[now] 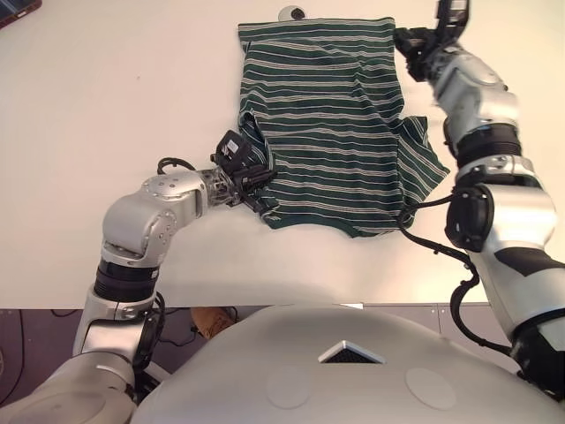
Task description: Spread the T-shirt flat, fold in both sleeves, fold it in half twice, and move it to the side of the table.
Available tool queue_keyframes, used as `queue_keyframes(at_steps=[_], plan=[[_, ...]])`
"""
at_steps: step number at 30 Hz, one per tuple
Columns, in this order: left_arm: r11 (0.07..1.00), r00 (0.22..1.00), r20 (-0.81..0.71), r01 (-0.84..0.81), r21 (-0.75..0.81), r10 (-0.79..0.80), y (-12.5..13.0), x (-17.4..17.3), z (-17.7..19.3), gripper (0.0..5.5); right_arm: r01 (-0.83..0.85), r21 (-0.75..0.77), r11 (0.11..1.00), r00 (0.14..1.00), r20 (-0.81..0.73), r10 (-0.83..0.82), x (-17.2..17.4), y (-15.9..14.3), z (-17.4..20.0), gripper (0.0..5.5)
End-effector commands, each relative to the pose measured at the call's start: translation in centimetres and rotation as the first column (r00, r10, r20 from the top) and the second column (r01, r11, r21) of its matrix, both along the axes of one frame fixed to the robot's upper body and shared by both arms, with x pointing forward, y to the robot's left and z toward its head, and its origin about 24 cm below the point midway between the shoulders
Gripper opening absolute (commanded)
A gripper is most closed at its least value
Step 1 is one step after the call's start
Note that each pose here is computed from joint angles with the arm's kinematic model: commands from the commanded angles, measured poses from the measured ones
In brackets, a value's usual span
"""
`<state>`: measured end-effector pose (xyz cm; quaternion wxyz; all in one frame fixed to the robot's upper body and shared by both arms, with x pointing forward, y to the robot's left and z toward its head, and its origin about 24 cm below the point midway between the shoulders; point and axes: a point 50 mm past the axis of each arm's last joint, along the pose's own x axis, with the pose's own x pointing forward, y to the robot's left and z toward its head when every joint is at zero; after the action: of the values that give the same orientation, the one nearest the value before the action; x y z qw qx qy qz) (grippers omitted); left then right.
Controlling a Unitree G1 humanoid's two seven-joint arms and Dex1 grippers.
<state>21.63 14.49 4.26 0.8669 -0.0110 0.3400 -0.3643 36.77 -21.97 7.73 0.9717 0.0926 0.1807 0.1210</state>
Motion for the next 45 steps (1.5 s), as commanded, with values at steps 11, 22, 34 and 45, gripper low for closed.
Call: queue_keyframes(at_steps=[11,22,34,45], plan=[[0.999,0.953,0.303,-0.019,-0.039,0.03,2.5,-2.6,6.0,1.47,-0.135,0.118,0.984,0.817,-0.549,0.178,-14.4,-6.9,-3.9,3.33],[0.988,0.941,0.303,-0.127,-0.088,0.148,3.1,-2.6,5.2,1.47,-0.315,0.128,0.941,0.684,-0.657,0.318,-16.6,-5.6,-5.8,2.47],[0.988,0.944,0.293,-0.134,-0.076,0.151,3.5,-2.8,4.6,1.47,-0.439,0.136,0.888,0.775,-0.443,0.45,-12.0,-3.9,0.2,0.47],[0.993,0.947,0.3,-0.1,-0.055,0.112,3.6,-1.9,4.6,1.47,-0.693,0.075,0.717,0.654,-0.353,0.669,-11.0,0.6,3.0,0.03]])
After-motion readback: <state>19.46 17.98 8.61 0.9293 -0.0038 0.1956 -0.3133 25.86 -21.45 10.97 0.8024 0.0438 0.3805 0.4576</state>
